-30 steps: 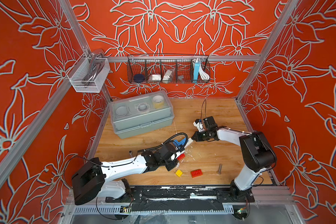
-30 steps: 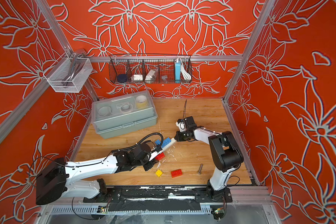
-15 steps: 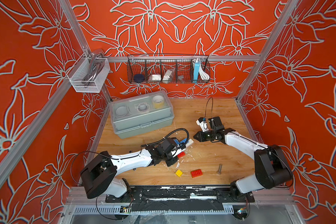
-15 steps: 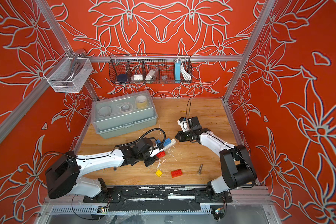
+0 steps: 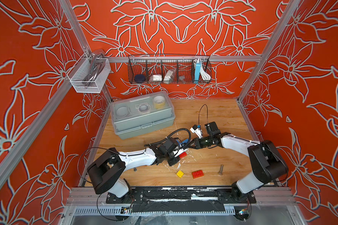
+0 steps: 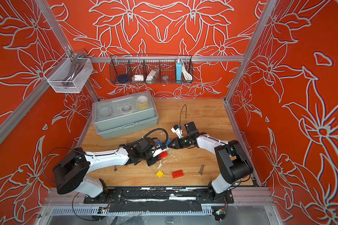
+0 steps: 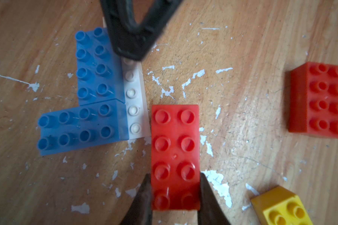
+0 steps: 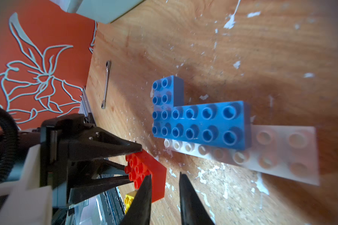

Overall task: Assemble a small pinwheel with lego
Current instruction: Assemble the lego brick with the lego brick.

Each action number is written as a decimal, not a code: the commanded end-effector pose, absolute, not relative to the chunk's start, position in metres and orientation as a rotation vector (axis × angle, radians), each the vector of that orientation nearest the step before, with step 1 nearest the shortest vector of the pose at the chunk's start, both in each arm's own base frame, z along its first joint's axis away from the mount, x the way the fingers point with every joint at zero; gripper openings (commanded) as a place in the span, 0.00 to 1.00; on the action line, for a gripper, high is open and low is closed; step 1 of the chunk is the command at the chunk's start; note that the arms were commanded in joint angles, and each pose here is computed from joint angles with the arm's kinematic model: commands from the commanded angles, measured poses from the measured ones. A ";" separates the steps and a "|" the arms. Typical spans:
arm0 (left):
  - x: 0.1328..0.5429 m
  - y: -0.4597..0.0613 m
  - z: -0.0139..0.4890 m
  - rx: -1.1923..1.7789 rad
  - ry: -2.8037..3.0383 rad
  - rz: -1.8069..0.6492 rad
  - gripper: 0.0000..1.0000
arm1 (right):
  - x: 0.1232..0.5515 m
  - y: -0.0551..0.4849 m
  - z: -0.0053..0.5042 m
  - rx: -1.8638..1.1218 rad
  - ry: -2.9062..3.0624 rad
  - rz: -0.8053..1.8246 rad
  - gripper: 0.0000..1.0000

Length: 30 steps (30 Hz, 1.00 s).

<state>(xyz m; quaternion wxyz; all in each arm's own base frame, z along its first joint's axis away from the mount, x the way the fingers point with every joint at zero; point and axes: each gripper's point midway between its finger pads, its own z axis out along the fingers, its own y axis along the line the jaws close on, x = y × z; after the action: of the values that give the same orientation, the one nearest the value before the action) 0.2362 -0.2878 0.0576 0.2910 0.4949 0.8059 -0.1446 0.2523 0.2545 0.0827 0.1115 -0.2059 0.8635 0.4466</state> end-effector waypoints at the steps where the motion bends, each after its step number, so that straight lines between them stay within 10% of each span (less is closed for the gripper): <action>1: 0.248 -0.295 0.066 1.305 2.106 -0.379 0.00 | 0.249 0.257 0.083 -0.658 2.539 1.298 0.27; 30: 0.260 -0.296 0.056 1.266 2.159 -0.399 0.00 | 0.233 0.267 0.069 -0.723 2.595 1.346 0.22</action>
<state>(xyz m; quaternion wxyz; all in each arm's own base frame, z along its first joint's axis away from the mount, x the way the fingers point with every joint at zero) 0.2536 -0.2919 0.0488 0.2875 0.4827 0.8150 -0.1423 0.2378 0.2621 0.0683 0.0739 -0.2270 0.8640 0.4433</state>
